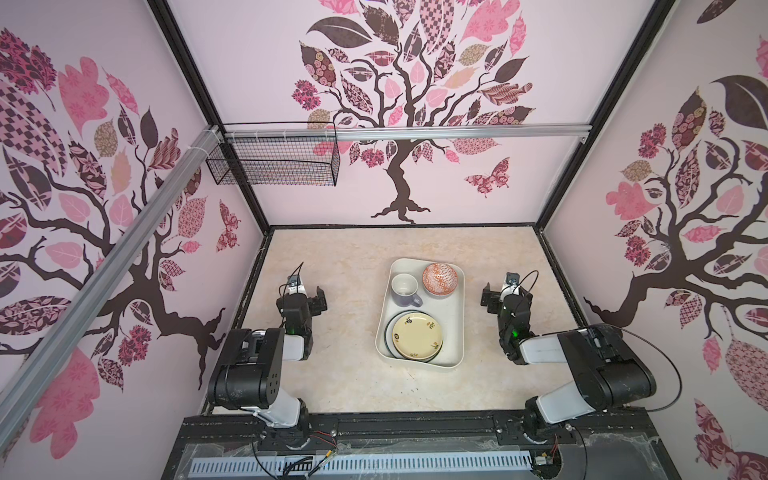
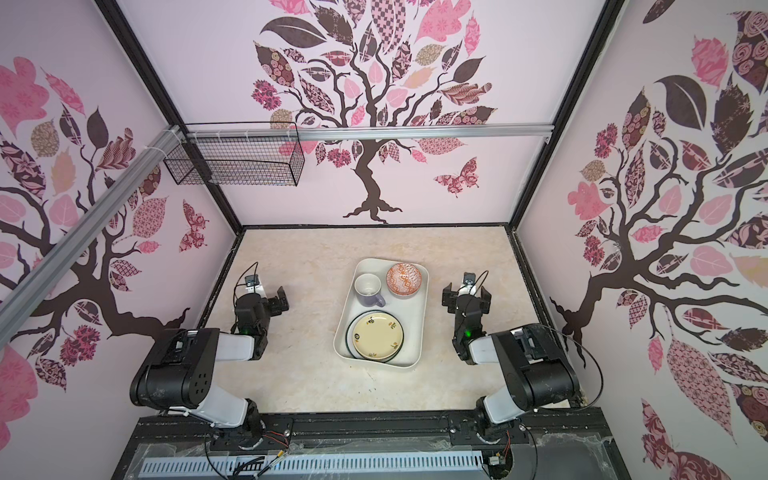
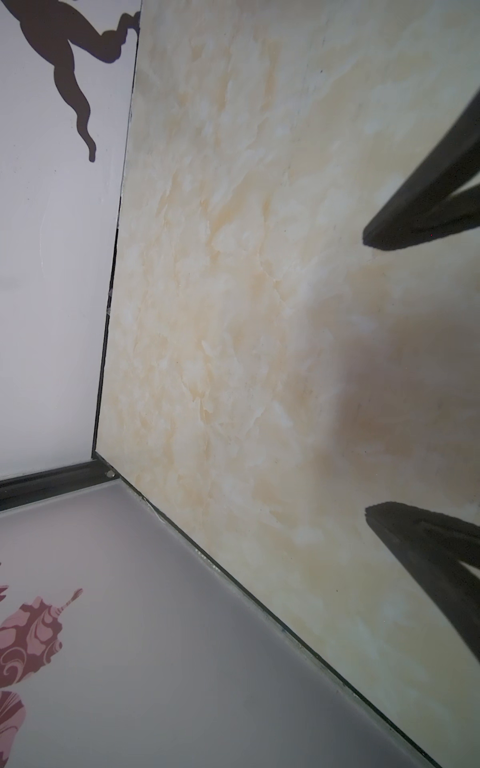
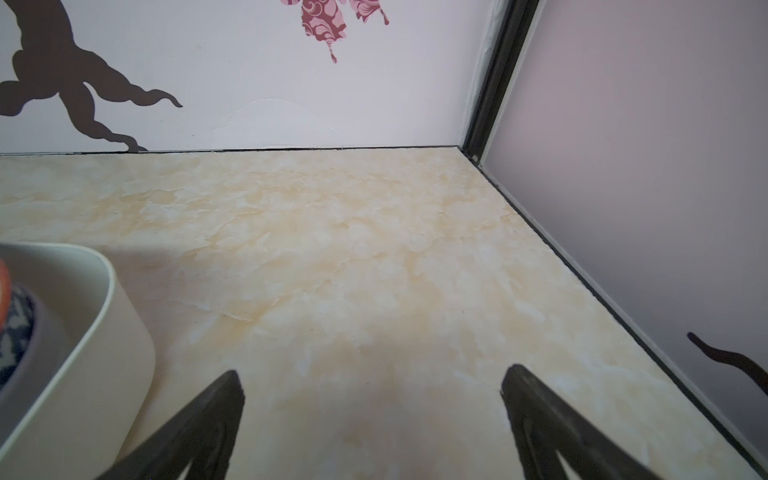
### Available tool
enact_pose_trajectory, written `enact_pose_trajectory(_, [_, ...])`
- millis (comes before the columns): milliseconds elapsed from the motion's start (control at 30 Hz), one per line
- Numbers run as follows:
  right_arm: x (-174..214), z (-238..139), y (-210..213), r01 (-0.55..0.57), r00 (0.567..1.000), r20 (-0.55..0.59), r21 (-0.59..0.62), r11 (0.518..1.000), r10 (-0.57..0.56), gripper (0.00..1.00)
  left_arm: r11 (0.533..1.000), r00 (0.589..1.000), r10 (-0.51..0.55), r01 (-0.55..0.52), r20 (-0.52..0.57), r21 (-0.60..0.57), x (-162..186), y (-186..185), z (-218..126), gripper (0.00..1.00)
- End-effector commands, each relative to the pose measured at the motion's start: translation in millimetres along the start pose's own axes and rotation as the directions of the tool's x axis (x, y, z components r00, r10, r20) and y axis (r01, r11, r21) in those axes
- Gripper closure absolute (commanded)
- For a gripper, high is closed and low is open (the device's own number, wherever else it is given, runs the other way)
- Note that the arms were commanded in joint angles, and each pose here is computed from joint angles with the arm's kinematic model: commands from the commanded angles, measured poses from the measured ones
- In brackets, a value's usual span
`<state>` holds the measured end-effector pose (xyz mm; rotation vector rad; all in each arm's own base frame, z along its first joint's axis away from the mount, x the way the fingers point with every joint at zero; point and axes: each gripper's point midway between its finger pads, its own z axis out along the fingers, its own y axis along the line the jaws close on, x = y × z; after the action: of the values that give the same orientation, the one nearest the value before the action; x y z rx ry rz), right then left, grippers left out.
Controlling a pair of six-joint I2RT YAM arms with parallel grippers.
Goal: Place the mixed dishes into the plastic bin
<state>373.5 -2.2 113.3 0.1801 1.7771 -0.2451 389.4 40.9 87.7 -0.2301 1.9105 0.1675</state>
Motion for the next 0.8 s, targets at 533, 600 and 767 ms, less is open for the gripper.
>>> enact_pose_trajectory(533, [-17.5, -10.5, -20.9, -0.098, 0.989, 0.113, 0.062, 0.993, 0.091, 0.01, 1.0, 0.999, -0.005, 0.004, 0.051, 0.015, -18.2, -2.6, 1.2, 0.02])
enact_pose_trajectory(600, [-17.7, -16.1, -22.2, -0.101, 0.987, 0.129, 0.052, 0.994, 0.093, 0.0, 1.0, 0.999, -0.003, 0.003, 0.051, 0.015, -18.2, -2.6, 1.5, 0.02])
enact_pose_trajectory(767, [-20.5, -27.8, -20.7, -0.101, 0.981, 0.169, 0.014, 0.995, 0.097, 0.0, 1.0, 0.999, -0.005, 0.004, 0.051, 0.015, -18.2, -2.6, 1.4, 0.02])
